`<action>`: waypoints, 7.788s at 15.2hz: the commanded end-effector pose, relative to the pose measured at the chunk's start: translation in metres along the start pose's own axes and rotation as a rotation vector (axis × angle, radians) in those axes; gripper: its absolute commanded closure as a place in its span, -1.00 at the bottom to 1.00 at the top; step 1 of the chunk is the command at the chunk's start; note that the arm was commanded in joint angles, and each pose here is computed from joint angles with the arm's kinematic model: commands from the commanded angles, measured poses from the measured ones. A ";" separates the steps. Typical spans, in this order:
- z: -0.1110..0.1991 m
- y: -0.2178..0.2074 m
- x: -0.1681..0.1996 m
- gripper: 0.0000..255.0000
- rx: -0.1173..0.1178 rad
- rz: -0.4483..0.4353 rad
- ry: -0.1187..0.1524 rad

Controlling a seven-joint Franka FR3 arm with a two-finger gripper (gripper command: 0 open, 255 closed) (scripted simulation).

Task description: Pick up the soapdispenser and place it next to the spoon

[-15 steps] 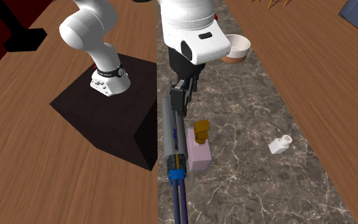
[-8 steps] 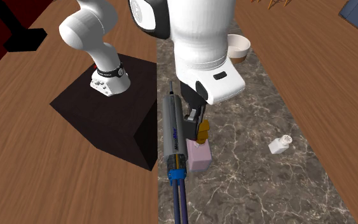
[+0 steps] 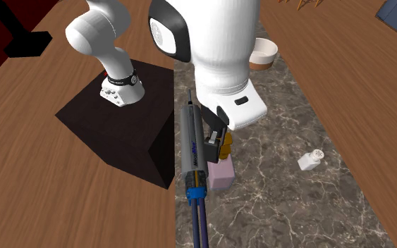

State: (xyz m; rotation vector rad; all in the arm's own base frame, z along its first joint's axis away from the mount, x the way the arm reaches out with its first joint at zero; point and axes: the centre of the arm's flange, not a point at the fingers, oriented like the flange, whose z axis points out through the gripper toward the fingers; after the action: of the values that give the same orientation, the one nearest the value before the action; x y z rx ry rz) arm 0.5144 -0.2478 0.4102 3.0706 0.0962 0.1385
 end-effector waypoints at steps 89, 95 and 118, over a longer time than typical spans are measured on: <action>-0.326 -0.169 -0.090 1.00 0.000 0.000 0.000; -0.335 -0.236 -0.131 1.00 0.000 0.000 0.000; -0.341 -0.454 -0.265 1.00 0.000 0.000 0.000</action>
State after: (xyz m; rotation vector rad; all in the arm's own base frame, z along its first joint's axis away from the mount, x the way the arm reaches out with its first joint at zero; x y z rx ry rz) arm 0.1937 0.2083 0.6993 3.0702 0.0968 0.1382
